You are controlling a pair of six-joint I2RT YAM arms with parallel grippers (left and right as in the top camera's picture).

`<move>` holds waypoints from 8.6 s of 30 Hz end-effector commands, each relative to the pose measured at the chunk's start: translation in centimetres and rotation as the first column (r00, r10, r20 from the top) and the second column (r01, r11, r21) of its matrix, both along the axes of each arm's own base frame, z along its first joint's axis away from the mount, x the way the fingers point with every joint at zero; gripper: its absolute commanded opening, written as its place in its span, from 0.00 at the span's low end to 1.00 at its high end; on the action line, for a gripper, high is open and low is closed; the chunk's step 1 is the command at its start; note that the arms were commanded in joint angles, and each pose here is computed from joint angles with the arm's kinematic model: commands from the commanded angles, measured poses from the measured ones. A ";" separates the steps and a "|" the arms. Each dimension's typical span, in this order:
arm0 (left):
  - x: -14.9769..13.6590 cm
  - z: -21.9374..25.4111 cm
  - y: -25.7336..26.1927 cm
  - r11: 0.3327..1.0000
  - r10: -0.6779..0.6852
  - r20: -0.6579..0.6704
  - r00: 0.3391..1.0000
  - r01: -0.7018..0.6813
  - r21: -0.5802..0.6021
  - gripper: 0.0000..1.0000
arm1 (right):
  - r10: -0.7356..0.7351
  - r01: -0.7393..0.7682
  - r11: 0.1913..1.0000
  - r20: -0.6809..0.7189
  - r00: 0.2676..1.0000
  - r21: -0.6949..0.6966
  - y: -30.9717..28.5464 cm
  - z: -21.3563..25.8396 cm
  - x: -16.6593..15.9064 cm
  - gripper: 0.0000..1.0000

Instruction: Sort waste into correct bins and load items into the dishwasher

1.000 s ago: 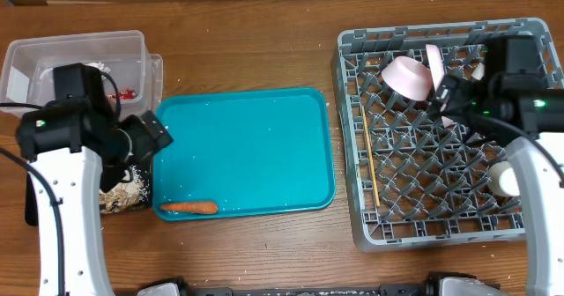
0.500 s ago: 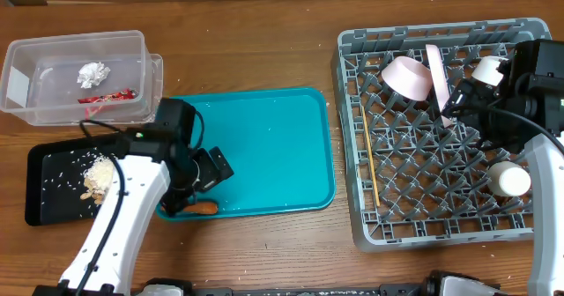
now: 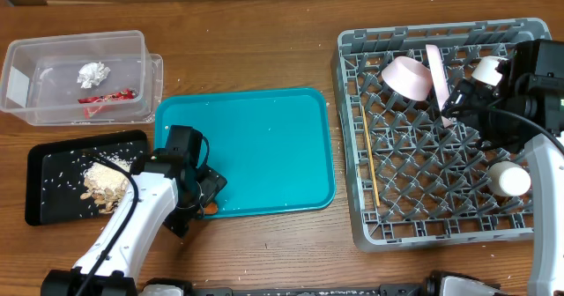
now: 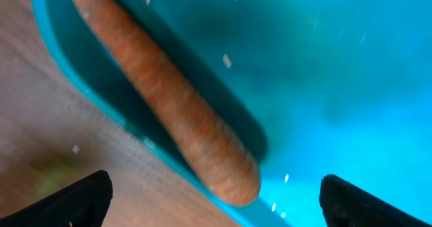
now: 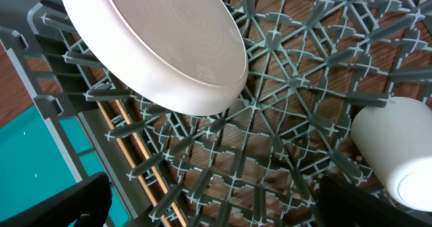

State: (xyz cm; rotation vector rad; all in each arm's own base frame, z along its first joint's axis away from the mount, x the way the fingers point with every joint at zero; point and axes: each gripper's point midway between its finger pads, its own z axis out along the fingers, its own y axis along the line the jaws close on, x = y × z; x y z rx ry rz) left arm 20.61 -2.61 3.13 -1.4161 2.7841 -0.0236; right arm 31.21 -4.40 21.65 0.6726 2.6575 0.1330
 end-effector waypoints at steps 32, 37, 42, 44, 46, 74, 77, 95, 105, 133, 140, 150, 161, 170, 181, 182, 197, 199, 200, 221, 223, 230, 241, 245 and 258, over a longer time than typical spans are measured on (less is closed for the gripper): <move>1.3 -2.3 1.8 0.995 0.023 0.120 0.993 -0.035 0.096 1.00 | -0.004 0.004 1.000 -0.019 1.000 -0.019 -0.3 0.2 -0.6 1.00; 1.3 -2.3 1.5 0.997 0.004 0.120 0.993 -0.014 0.081 0.99 | -0.005 0.004 1.000 -0.020 1.000 -0.020 -0.3 0.2 -0.6 1.00; 0.3 -1.9 0.6 0.997 -0.067 0.061 0.996 0.065 0.034 0.99 | -0.014 0.013 0.999 -0.024 1.000 -0.041 -0.7 0.2 -0.7 1.00; 0.0 -1.4 0.7 0.997 -0.067 0.036 0.997 0.066 0.038 1.00 | -0.015 0.014 0.999 -0.024 1.000 -0.043 -0.8 0.2 -0.7 1.00; 0.1 -0.7 0.7 0.996 -0.075 0.030 0.997 0.074 0.041 1.00 | -0.015 0.014 0.999 -0.024 1.000 -0.043 -0.8 0.2 -0.7 1.00; 1.6 -4.2 1.6 0.987 -0.116 -0.008 0.993 0.117 0.109 1.00 | -0.016 0.014 0.999 -0.040 0.999 -0.044 -0.8 0.0 -1.0 1.00; 2.1 -4.8 1.6 0.987 -0.117 -0.002 0.993 0.116 0.109 1.00 | -0.016 0.014 0.999 -0.041 0.999 -0.044 -0.8 0.0 -1.0 1.00; 4.4 -4.7 1.5 0.981 -0.158 0.084 0.984 0.147 0.124 0.32 | -0.016 0.014 0.999 -0.047 0.999 -0.043 -0.7 0.0 -1.2 1.00; 8.5 -0.8 3.0 0.957 -0.254 0.137 0.957 0.229 0.178 0.13 | -0.016 0.014 0.999 -0.050 0.999 -0.042 -0.7 0.0 -1.3 1.00; 6.2 1.1 25.0 0.904 0.308 0.077 0.948 -0.317 0.287 0.15 | -0.016 0.013 0.999 -0.050 0.999 -0.042 -0.7 0.0 -1.2 1.00; 6.1 -0.5 24.9 0.910 0.309 0.037 0.950 -0.307 0.278 0.19 | -0.016 0.013 0.999 -0.050 0.999 -0.042 -0.7 0.0 -1.2 1.00; 7.3 0.0 24.2 0.941 0.242 0.065 0.968 -0.250 0.226 0.63 | -0.016 0.013 0.999 -0.049 0.999 -0.042 -0.7 0.0 -1.2 1.00; 15.4 11.5 17.4 0.986 -0.142 0.405 0.903 0.091 0.142 0.72 | 0.279 -0.317 0.940 0.251 0.927 0.129 5.8 3.3 3.8 1.00; 12.6 12.2 3.2 0.732 -0.661 0.310 0.683 0.679 0.065 1.00 | 0.538 -0.550 0.835 0.163 0.827 0.033 12.0 1.3 2.7 1.00; 3.8 12.7 0.8 0.697 -0.703 0.107 0.703 0.711 -0.096 1.00 | 0.398 -0.399 0.917 0.044 0.916 0.012 9.4 0.9 -0.5 1.00; 3.7 13.3 0.7 0.694 -0.706 0.140 0.694 0.717 -0.060 1.00 | 0.398 -0.399 0.917 0.062 0.915 0.005 9.4 1.2 -0.9 1.00; -1.2 20.9 -0.7 0.731 -0.667 0.667 0.333 0.468 0.497 1.00 | 0.361 -0.303 0.933 0.519 0.775 -0.196 7.6 3.2 -8.1 1.00; -2.2 21.1 -0.6 0.732 -0.665 0.674 0.320 0.459 0.504 1.00 | 0.362 -0.309 0.932 0.494 0.790 -0.189 7.5 2.6 -9.3 1.00; -2.6 21.0 -0.5 0.732 -0.665 0.674 0.320 0.459 0.504 1.00 | 0.363 -0.312 0.932 0.478 0.800 -0.185 7.5 2.2 -9.6 1.00; -6.1 17.0 -0.3 0.724 -0.676 0.584 0.449 0.553 0.412 1.00 | 0.367 -0.333 0.930 0.376 0.851 -0.155 7.3 0.0 -11.4 1.00; -6.1 17.0 -0.3 0.724 -0.676 0.584 0.449 0.553 0.412 1.00 | 0.367 -0.331 0.930 0.384 0.847 -0.158 7.3 0.1 -11.6 1.00; -6.1 17.0 -0.3 0.724 -0.676 0.584 0.449 0.553 0.412 1.00 | 0.361 -0.299 0.932 0.506 0.783 -0.203 7.1 1.7 -12.4 1.00; -6.1 17.0 -0.3 0.724 -0.676 0.584 0.449 0.553 0.412 1.00 | 0.339 -0.195 0.941 0.815 0.471 -0.278 7.3 1.0 -10.9 1.00; -6.1 17.0 -0.3 0.724 -0.676 0.584 0.449 0.553 0.412 1.00 | 0.330 -0.158 0.944 0.864 0.381 -0.291 7.4 0.4 -8.8 1.00; -6.1 17.0 -0.3 0.724 -0.676 0.584 0.449 0.553 0.412 1.00 | 0.437 -0.166 0.899 0.832 0.342 -0.405 7.7 -4.5 -6.8 1.00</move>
